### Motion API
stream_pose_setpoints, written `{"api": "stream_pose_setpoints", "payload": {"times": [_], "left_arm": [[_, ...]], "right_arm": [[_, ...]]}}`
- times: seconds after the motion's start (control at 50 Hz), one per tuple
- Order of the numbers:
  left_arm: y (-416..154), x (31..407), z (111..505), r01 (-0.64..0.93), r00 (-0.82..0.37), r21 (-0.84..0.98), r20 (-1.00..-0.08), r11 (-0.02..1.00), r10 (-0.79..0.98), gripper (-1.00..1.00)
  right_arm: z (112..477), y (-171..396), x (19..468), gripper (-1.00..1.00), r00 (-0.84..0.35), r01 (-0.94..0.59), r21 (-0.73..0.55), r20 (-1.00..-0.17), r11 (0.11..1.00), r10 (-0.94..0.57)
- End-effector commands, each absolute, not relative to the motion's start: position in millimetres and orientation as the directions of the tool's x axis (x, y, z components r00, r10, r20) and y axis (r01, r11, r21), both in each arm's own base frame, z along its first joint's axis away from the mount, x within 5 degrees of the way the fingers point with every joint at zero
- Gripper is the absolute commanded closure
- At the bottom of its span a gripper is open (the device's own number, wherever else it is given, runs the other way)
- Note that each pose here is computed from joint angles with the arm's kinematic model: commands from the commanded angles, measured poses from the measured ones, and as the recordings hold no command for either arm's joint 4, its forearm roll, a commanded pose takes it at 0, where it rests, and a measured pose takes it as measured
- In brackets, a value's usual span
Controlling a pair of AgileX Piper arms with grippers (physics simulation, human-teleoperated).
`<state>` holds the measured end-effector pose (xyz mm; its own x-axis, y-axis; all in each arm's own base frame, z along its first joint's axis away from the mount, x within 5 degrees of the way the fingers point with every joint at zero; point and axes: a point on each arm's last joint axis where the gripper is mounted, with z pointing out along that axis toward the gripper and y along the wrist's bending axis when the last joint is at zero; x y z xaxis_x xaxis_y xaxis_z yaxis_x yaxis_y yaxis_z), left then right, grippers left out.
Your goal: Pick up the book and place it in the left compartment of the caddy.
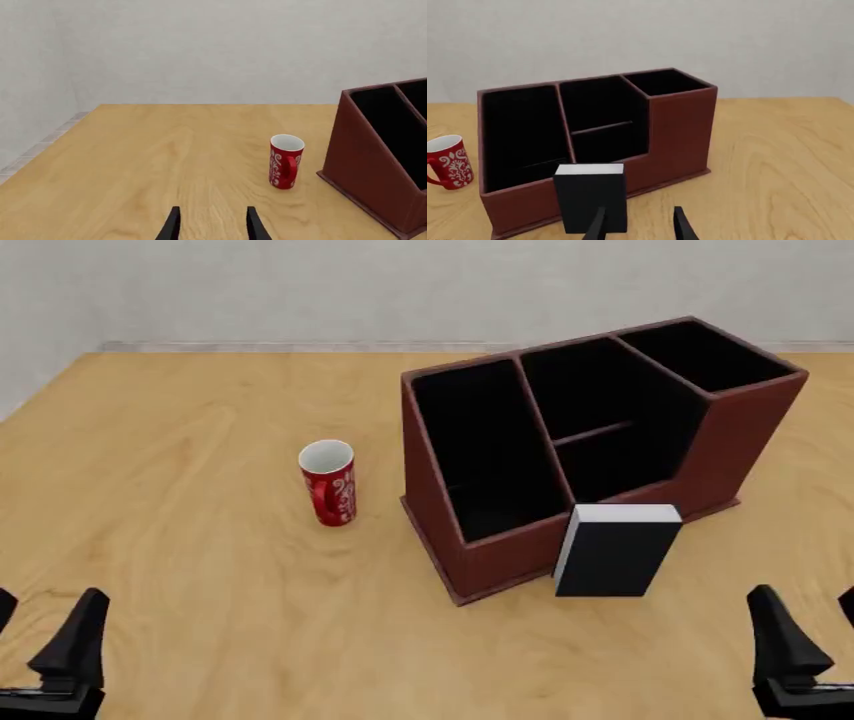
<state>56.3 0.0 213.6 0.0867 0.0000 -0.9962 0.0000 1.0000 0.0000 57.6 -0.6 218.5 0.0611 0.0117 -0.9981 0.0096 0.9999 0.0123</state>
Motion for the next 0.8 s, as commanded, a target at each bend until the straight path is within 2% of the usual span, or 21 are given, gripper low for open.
{"api": "stream_pose_setpoints", "payload": {"times": [0.02,0.32,0.54,0.7,0.8], "left_arm": [[0,57,214,0.0,0.086,0.0,-0.996,1.0,0.0,-1.0],[0,57,214,0.0,0.086,0.0,-0.996,1.0,0.0,-1.0],[0,57,214,0.0,0.086,0.0,-0.996,1.0,0.0,-1.0],[0,57,214,0.0,0.086,0.0,-0.996,1.0,0.0,-1.0],[0,57,214,0.0,0.086,0.0,-0.996,1.0,0.0,-1.0]], "right_arm": [[215,0,57,-1.0,0.086,0.001,0.003,-0.996,1.0,0.003],[221,0,55,-1.0,0.085,-0.004,-0.014,-0.996,1.0,-0.014],[247,2,48,-1.0,0.075,-0.031,-0.085,-0.994,0.996,-0.083],[266,5,47,-1.0,0.072,-0.091,-0.23,-0.972,0.969,-0.224],[271,8,55,-1.0,0.055,-0.13,-0.268,-0.963,0.955,-0.263]]}}
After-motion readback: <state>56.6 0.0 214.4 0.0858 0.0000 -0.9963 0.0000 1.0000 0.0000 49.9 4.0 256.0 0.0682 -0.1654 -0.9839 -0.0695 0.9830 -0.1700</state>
